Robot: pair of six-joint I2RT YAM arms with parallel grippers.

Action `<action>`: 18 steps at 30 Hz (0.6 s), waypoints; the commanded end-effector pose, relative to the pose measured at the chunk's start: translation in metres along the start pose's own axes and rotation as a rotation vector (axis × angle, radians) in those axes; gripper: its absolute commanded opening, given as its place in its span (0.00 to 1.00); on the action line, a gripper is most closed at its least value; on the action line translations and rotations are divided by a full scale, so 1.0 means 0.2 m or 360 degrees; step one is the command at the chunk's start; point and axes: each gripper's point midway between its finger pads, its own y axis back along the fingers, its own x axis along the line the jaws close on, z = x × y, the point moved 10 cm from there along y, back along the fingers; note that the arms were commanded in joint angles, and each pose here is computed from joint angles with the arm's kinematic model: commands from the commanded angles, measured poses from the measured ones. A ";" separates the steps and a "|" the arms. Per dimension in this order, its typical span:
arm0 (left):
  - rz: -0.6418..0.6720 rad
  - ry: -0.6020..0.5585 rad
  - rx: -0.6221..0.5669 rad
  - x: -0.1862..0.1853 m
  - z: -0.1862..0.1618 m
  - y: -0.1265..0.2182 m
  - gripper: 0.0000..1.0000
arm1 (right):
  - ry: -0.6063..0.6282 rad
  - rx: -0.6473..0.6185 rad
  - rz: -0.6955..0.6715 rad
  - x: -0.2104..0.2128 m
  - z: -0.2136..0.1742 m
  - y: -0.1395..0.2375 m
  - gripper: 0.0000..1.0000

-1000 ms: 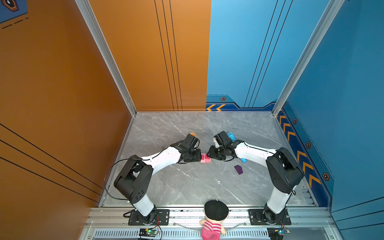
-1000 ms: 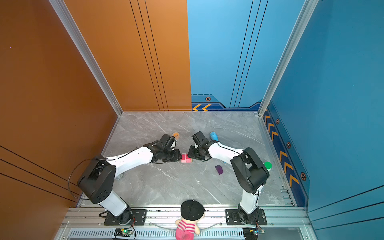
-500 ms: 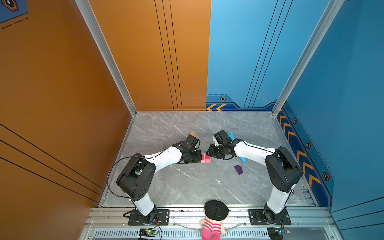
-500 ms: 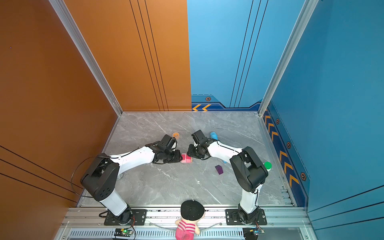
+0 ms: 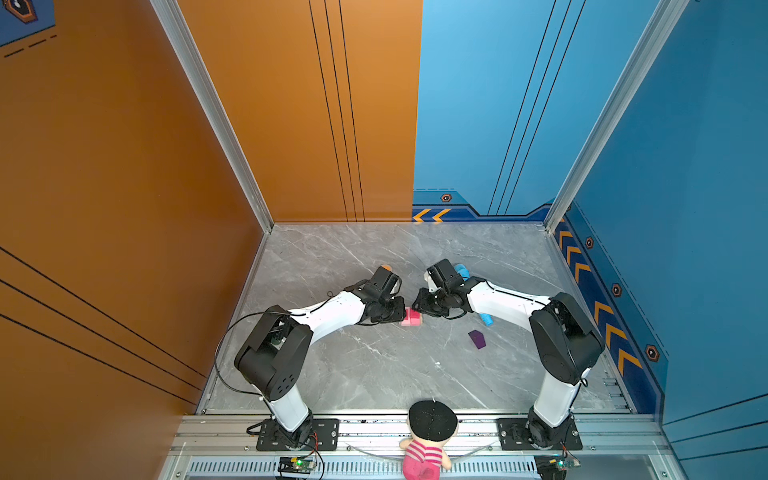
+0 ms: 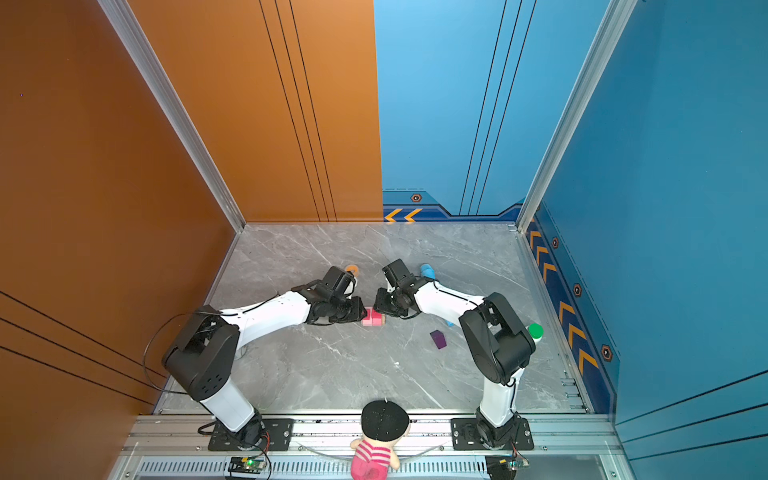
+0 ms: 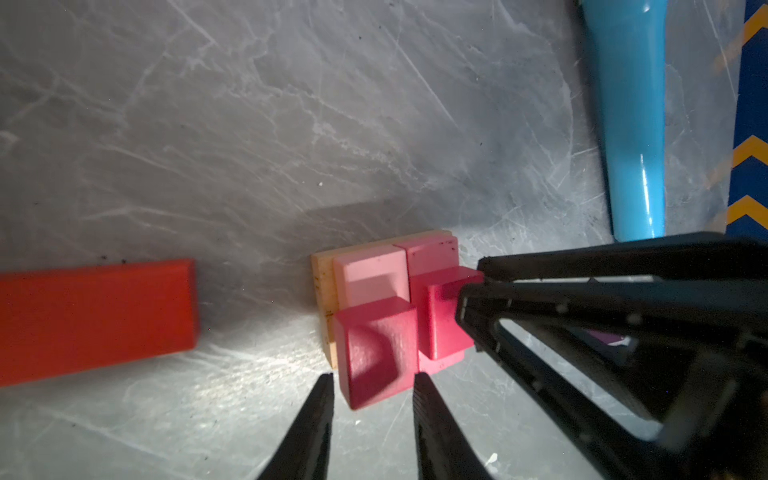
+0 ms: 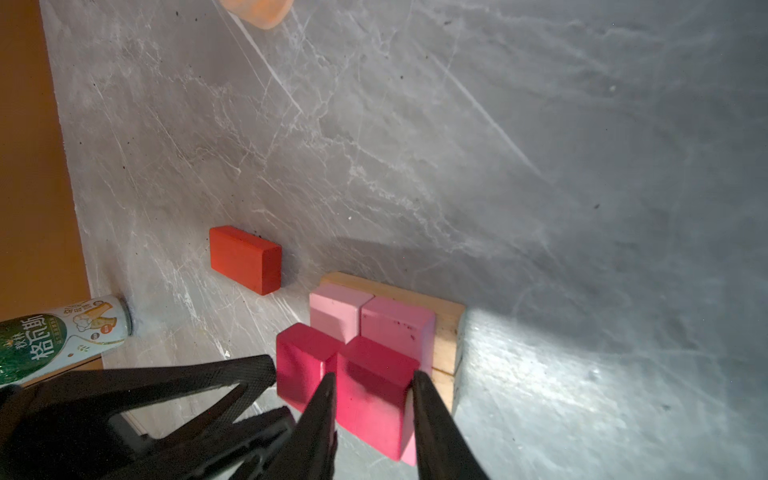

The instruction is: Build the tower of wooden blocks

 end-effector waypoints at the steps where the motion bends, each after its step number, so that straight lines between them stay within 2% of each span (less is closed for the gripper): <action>1: -0.0033 0.0007 0.0014 -0.01 0.02 -0.01 0.35 | 0.0007 0.0023 -0.0010 0.00 0.01 -0.01 0.32; 18: -0.0059 0.0007 0.0023 -0.03 0.03 -0.03 0.34 | 0.0008 0.0030 -0.0010 0.00 0.00 -0.01 0.30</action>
